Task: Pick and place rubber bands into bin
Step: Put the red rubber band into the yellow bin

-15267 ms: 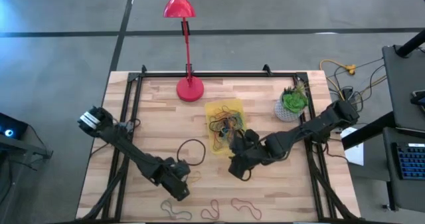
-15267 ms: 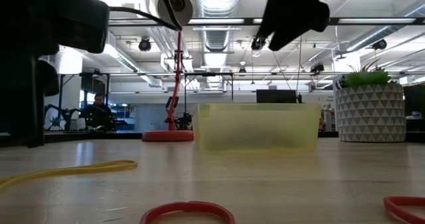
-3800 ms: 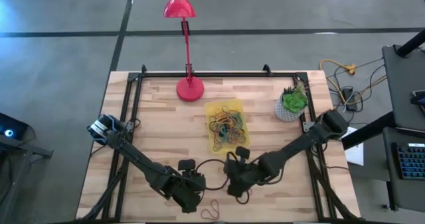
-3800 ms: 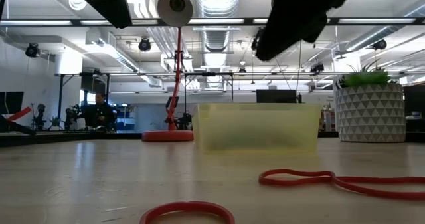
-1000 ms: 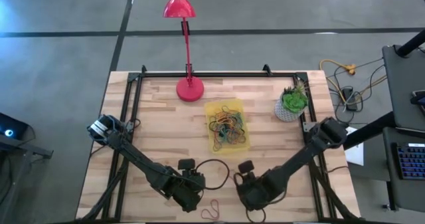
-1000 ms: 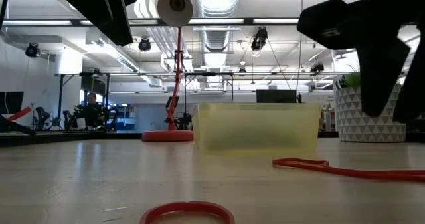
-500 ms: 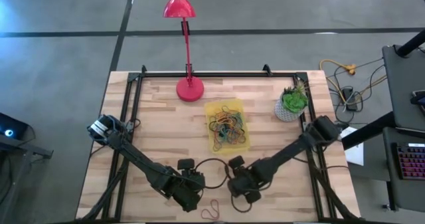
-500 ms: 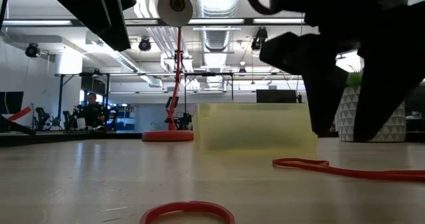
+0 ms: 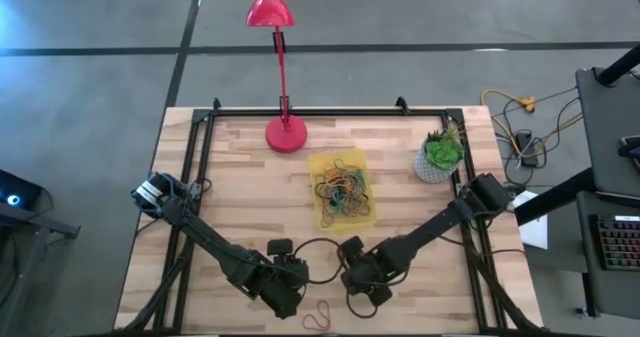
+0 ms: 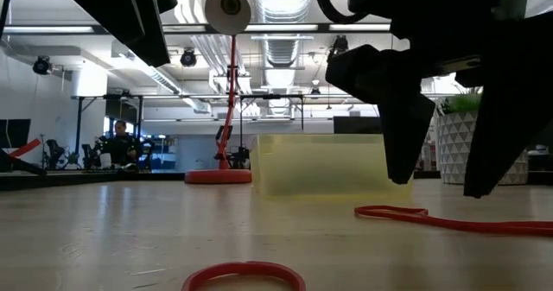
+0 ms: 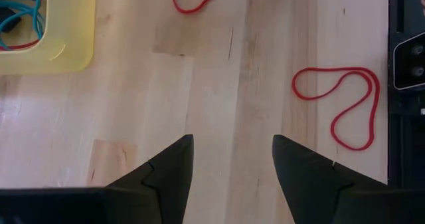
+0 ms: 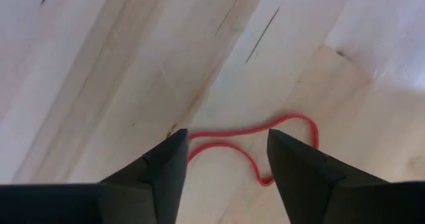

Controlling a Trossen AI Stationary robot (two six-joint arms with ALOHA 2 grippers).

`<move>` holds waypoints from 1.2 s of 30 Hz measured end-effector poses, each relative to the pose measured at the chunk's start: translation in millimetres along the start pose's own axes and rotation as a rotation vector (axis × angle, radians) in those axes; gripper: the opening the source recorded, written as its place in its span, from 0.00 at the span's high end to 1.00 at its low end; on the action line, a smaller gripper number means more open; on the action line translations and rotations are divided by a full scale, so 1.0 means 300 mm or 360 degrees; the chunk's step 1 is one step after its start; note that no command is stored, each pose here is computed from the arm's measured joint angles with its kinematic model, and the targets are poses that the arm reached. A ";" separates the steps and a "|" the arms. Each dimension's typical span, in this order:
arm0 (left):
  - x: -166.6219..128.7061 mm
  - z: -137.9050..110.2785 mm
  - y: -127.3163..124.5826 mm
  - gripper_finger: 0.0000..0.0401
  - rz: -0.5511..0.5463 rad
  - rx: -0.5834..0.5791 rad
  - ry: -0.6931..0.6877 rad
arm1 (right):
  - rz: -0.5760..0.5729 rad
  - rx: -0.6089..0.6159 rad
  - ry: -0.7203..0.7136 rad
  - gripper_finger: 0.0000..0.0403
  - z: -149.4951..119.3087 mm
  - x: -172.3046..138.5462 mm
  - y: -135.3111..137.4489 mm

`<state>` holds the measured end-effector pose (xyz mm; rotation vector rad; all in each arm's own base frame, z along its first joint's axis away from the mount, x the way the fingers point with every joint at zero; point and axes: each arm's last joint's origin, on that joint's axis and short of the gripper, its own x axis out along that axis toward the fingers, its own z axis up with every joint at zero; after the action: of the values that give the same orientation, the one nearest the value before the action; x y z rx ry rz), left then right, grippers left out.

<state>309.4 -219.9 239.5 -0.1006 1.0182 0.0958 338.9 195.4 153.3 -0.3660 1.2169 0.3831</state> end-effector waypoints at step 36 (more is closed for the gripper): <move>0.000 0.000 0.000 0.53 -0.0002 -0.0042 -0.0002 | -0.0105 0.0342 -0.0075 0.84 -0.096 0.107 -0.096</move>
<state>309.6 -220.0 239.5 -0.1250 1.0157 0.1081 338.0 159.5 115.9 -0.2101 1.1841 0.2006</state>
